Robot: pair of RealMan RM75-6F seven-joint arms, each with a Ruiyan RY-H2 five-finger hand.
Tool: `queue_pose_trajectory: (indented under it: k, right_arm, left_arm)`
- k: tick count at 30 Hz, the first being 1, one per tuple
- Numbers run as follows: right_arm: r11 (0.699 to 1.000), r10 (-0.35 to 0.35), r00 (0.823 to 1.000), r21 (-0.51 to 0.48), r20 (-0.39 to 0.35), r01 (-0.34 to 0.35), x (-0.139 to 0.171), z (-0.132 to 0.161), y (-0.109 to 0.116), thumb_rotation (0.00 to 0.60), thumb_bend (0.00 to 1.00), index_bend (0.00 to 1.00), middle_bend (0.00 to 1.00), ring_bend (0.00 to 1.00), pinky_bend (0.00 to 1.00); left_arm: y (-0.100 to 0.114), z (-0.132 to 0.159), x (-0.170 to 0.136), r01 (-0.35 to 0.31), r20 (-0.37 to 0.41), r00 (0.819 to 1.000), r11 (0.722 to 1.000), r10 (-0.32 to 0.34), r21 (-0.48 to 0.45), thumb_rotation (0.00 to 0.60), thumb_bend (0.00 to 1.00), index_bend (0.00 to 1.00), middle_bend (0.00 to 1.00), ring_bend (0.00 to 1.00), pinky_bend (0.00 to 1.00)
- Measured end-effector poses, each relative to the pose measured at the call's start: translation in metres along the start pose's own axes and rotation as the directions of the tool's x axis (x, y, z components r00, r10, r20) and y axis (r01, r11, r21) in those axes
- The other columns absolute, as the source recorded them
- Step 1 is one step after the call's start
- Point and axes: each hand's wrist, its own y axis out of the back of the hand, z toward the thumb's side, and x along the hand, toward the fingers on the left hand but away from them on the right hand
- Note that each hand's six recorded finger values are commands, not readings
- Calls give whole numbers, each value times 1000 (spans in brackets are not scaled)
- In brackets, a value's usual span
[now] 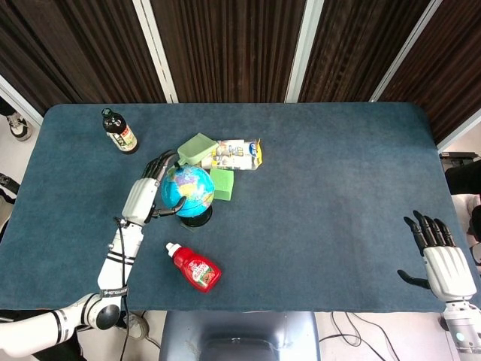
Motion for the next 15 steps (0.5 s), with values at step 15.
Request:
queue_pose_trajectory:
  k: [15]
  right_arm:
    - [1000,0,1000,2,-3,0,1,1,-1,600,52,0,0,0,0]
  left_arm:
    - [9,-16,-1,-17,-34,999,1000,18,10,600,310,0,0,0,36]
